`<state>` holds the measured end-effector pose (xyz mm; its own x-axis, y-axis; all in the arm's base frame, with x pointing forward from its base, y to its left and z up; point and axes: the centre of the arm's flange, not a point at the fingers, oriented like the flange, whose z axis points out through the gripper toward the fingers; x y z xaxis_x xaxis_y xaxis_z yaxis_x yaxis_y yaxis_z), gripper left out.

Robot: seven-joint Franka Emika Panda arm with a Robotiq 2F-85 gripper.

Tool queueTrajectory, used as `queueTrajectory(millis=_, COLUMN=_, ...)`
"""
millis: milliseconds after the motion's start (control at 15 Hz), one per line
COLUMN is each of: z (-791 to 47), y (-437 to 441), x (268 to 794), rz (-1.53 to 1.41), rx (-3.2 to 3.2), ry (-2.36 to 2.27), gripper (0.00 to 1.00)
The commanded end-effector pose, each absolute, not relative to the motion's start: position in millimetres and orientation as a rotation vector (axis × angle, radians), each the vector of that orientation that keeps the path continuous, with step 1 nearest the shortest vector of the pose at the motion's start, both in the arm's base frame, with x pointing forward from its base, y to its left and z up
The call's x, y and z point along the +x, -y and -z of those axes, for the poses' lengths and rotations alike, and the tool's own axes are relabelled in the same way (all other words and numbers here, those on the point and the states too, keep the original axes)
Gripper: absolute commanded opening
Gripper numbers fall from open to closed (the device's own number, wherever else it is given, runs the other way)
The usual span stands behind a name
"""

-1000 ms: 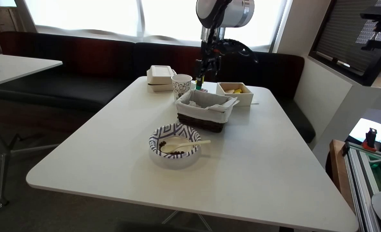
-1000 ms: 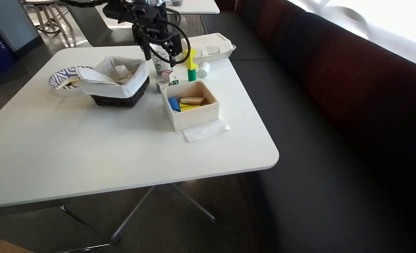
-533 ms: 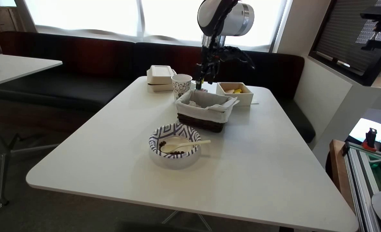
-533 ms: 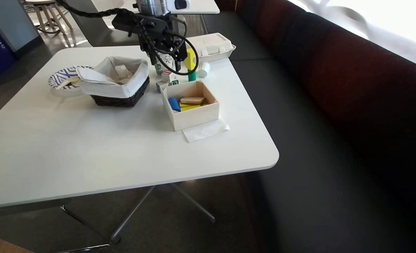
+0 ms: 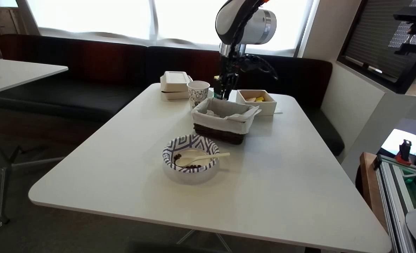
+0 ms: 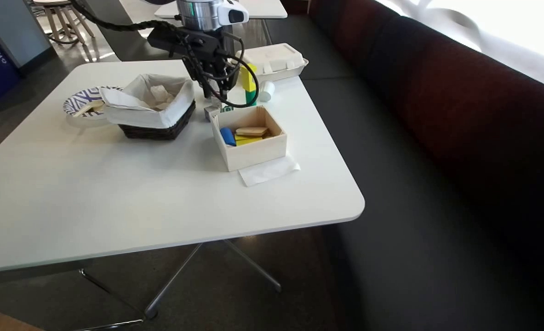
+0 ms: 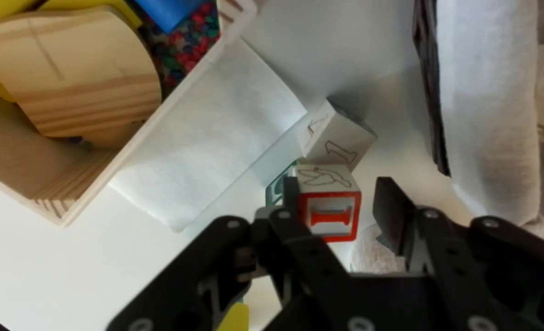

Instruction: Put the yellow object on top of the green object and put the cube on top of the yellow object

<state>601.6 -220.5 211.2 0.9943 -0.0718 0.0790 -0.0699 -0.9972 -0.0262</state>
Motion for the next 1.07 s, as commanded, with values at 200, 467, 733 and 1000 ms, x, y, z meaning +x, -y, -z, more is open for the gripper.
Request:
queueTrajectory(millis=200, z=-206.8, y=219.4, x=602.1, rz=0.16, rx=-3.105, ry=-0.074, gripper=0.09)
queueTrajectory(millis=467, z=-232.1, y=217.6, x=602.7, rz=0.147, rx=-3.121, ry=-0.118, gripper=0.09)
queueTrajectory(millis=733, z=-275.7, y=218.1, x=602.6, rz=0.084, rx=-3.127, ry=-0.298, gripper=0.09)
queueTrajectory(millis=1000, z=-320.6, y=217.2, x=609.4, rz=0.085, rx=-3.081, ry=-0.589, gripper=0.09)
